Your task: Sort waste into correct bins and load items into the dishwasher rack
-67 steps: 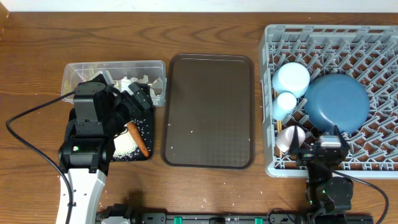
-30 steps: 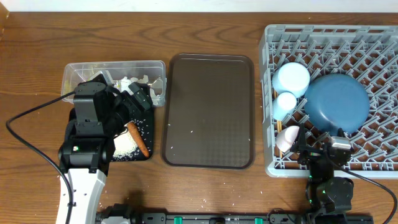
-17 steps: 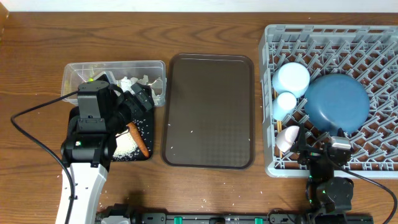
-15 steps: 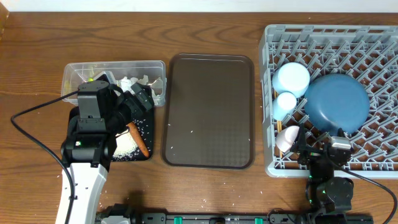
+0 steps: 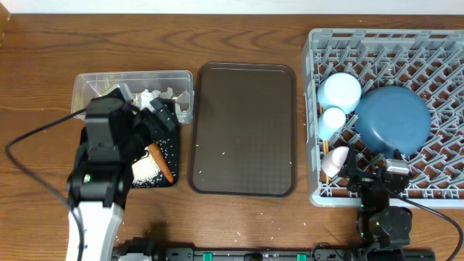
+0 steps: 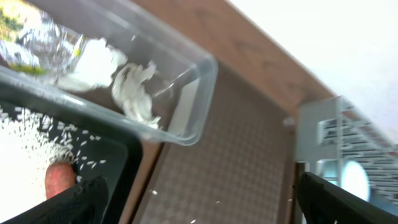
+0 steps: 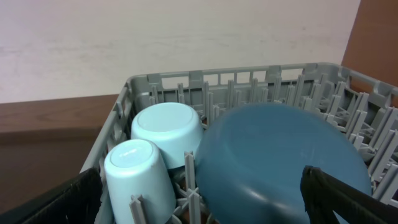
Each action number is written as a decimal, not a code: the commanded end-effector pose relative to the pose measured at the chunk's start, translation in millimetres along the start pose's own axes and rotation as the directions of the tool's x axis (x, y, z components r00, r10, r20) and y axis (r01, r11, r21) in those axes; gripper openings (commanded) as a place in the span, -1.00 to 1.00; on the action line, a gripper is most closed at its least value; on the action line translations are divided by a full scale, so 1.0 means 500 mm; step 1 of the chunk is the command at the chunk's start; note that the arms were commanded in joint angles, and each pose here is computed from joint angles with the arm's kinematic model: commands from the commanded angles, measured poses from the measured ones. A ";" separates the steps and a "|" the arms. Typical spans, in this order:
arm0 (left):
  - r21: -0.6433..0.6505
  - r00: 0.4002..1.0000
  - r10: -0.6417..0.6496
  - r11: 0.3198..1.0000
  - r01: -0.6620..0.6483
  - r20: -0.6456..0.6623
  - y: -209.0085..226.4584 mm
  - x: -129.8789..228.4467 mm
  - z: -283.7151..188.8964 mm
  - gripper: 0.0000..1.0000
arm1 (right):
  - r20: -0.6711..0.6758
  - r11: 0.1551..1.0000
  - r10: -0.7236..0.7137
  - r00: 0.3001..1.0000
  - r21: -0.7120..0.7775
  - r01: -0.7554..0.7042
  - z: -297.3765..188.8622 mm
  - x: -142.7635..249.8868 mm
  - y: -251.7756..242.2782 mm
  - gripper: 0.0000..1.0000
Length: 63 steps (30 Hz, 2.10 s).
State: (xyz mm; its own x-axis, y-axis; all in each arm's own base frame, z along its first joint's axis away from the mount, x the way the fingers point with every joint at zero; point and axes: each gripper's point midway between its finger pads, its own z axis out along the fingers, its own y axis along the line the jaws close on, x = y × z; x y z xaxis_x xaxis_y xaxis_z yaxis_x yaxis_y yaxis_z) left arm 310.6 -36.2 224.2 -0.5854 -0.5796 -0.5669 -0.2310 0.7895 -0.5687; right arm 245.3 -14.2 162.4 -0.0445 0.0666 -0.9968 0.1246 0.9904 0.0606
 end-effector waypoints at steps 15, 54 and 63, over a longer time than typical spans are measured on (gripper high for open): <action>0.036 0.893 0.121 0.988 -0.151 0.434 -0.038 -0.082 -0.241 0.96 | 0.001 1.000 0.002 1.000 0.022 -0.002 0.000 0.000 -0.009 0.99; 0.299 0.871 0.008 0.938 -0.177 0.492 0.039 0.096 -0.119 0.96 | 0.001 1.000 0.002 1.000 0.022 -0.002 0.000 0.001 -0.009 0.98; 0.302 0.866 0.007 0.936 -0.182 0.500 0.075 0.128 -0.066 0.96 | 0.001 1.000 0.002 1.000 0.022 -0.002 0.000 0.001 -0.009 0.98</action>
State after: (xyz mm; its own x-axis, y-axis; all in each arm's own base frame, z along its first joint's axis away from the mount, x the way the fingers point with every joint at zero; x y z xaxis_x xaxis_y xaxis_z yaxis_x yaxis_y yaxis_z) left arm 238.9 -33.5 191.1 -0.1090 -0.5943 -0.7968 0.1100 0.7895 -0.6038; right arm 245.3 -14.4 162.4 -0.0445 0.0666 -0.9968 0.1254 0.9903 0.0605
